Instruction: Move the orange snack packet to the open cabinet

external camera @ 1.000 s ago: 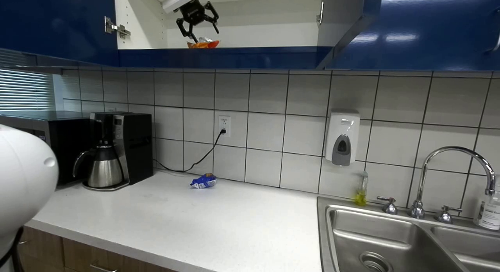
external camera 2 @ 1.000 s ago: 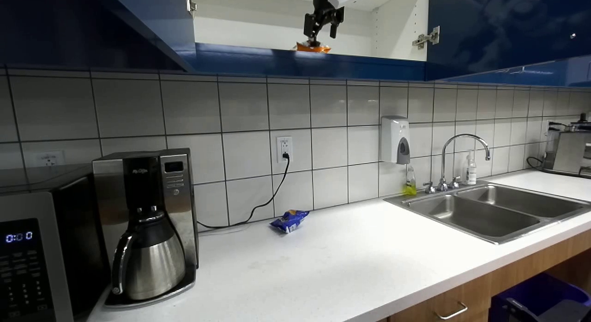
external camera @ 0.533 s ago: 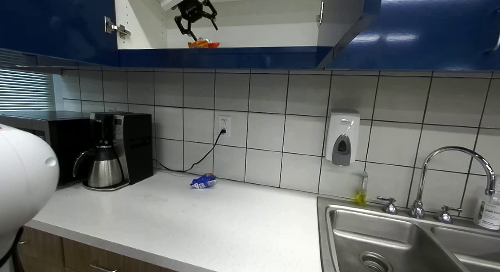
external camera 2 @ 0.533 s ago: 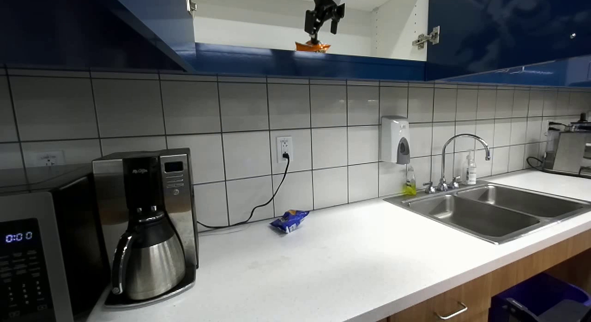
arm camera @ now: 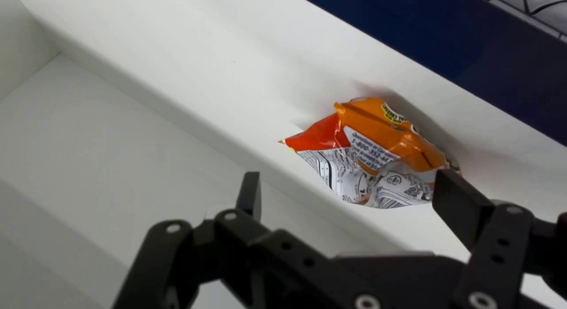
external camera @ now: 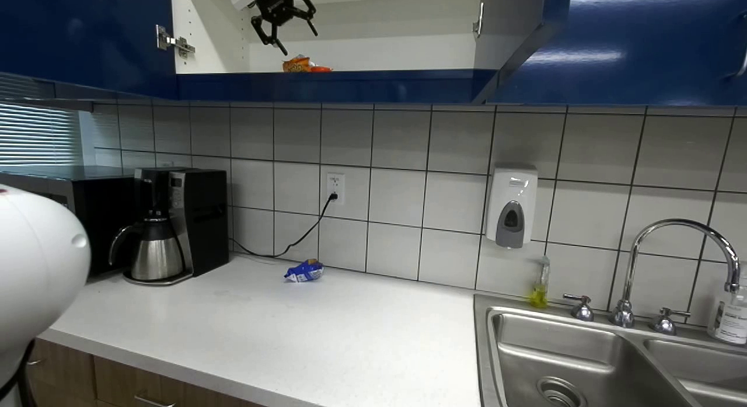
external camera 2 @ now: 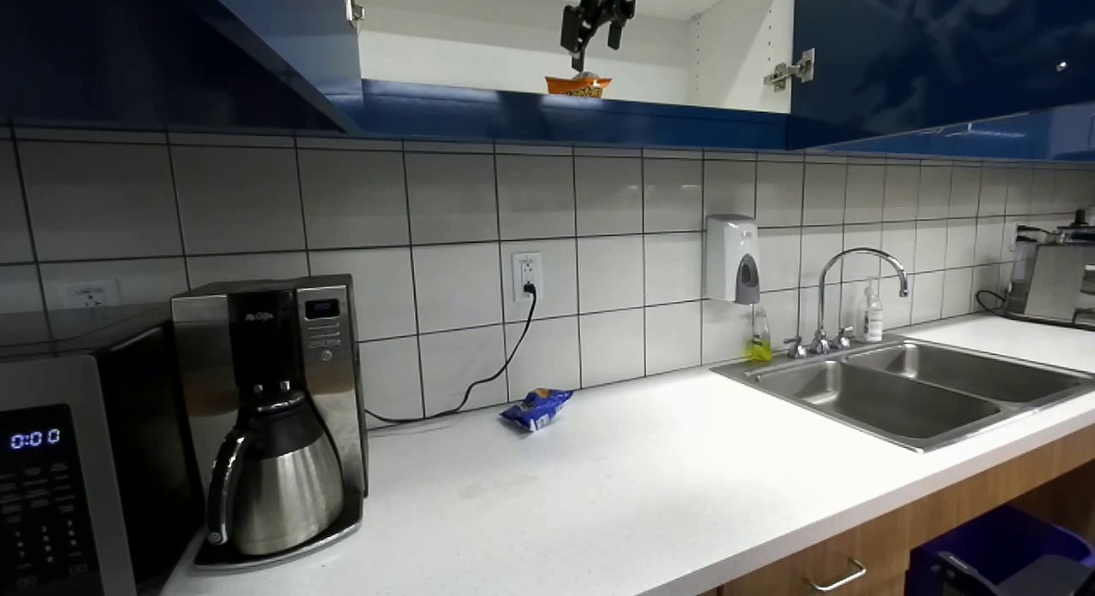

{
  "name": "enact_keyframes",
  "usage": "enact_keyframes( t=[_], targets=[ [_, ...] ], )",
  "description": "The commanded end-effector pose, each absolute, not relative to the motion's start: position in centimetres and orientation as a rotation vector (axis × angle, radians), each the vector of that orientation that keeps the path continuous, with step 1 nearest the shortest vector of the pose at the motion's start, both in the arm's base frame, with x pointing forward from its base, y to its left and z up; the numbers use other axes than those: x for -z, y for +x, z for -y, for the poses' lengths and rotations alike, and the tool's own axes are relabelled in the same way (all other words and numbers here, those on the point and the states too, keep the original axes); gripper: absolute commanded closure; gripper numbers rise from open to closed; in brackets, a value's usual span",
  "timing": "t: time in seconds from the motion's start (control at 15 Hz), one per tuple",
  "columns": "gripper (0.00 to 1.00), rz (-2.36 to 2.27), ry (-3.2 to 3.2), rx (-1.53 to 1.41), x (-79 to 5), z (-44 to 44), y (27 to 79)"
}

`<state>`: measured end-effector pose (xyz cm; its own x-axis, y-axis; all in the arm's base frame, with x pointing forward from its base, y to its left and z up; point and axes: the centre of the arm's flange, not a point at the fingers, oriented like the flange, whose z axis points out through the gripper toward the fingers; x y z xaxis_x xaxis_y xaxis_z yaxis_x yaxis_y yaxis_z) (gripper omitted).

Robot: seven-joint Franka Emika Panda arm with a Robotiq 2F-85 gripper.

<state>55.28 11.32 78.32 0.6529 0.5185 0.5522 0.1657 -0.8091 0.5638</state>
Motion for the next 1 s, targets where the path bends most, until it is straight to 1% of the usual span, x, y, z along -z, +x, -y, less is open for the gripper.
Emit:
enact_keyframes(
  t=[0.0,0.53,0.93],
  targets=[
    [0.00,-0.521,2.366,-1.034,-77.0,-11.7,51.6],
    [0.00,-0.495,2.399,-1.010,-72.3,-13.1,45.7],
    [0.00,-0.463,2.526,-0.906,-64.5,-12.8,42.8]
  ],
)
